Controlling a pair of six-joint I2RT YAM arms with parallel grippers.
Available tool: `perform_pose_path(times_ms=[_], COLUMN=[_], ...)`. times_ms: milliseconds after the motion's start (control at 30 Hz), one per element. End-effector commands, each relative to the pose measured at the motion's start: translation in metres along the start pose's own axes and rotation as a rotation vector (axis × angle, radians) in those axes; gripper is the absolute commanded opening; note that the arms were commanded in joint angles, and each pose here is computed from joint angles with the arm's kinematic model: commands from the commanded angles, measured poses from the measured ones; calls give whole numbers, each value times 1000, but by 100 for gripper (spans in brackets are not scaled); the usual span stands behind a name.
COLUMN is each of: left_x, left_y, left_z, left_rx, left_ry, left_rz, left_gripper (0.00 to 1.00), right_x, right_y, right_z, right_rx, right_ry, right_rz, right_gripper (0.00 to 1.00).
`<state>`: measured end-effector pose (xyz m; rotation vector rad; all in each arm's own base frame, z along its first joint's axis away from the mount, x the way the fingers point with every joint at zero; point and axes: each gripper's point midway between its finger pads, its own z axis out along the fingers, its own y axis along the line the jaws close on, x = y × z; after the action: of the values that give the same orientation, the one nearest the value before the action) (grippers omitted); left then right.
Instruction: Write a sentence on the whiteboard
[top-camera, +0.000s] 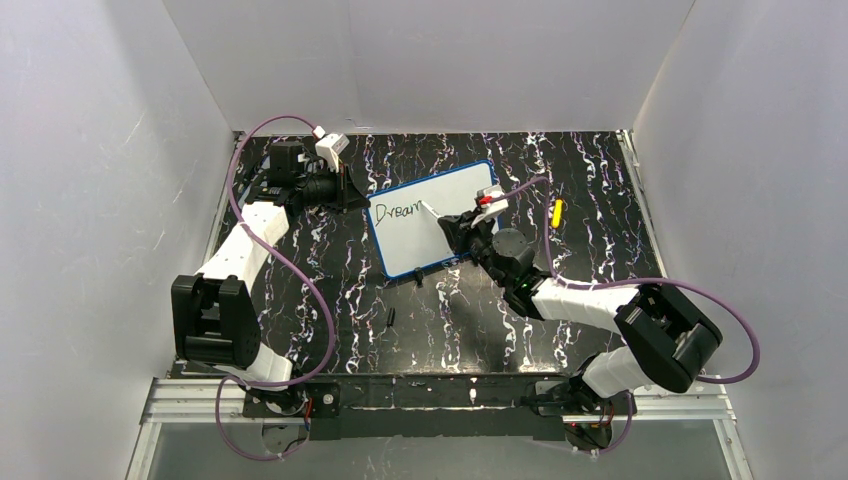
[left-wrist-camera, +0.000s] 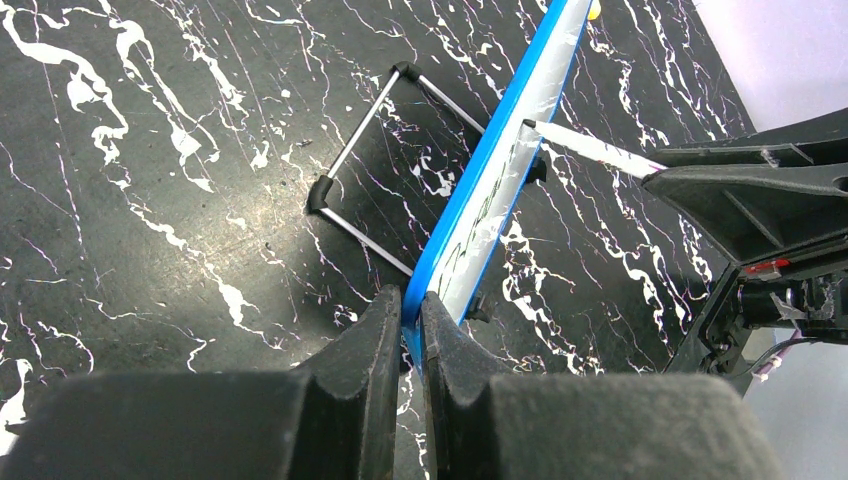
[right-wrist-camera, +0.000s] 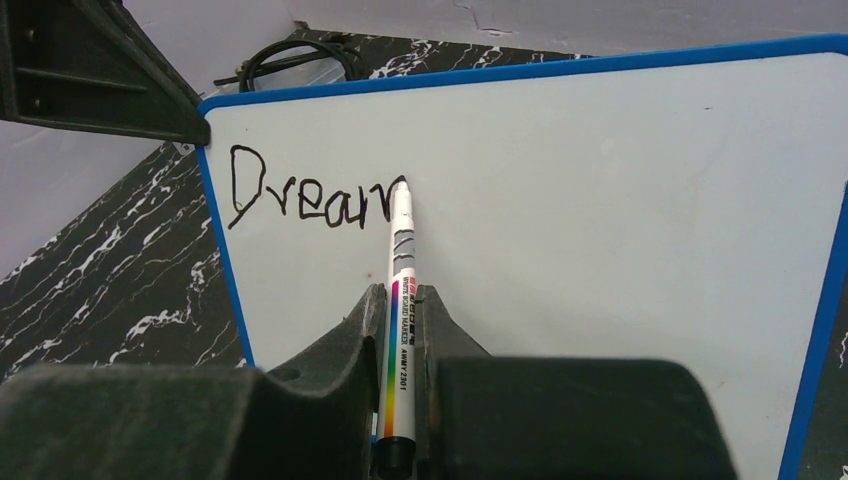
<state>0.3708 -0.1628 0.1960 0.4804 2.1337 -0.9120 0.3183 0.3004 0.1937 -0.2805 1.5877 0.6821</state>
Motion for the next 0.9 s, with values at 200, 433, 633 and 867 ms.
perform_pose_path(times_ms=[200, 433, 633, 867], left_x=[-7, -7, -8, -8], left_y=[-16, -17, -18, -18], left_z=[-8, -9, -10, -10], left_rx=[38, 38, 39, 38], left_ry=[-20, -22, -25, -25], left_rz=[19, 20, 22, 23], left_gripper=[0, 0, 0, 0], right_x=[-13, 2, 10, 6], right_y=[-10, -14, -14, -13], right_z=[0, -7, -11, -13], right_rx=[49, 54, 45, 40], right_ry=[-51, -16, 6, -4], right_rz=[6, 11, 22, 30], right_gripper=[1, 1, 1, 1])
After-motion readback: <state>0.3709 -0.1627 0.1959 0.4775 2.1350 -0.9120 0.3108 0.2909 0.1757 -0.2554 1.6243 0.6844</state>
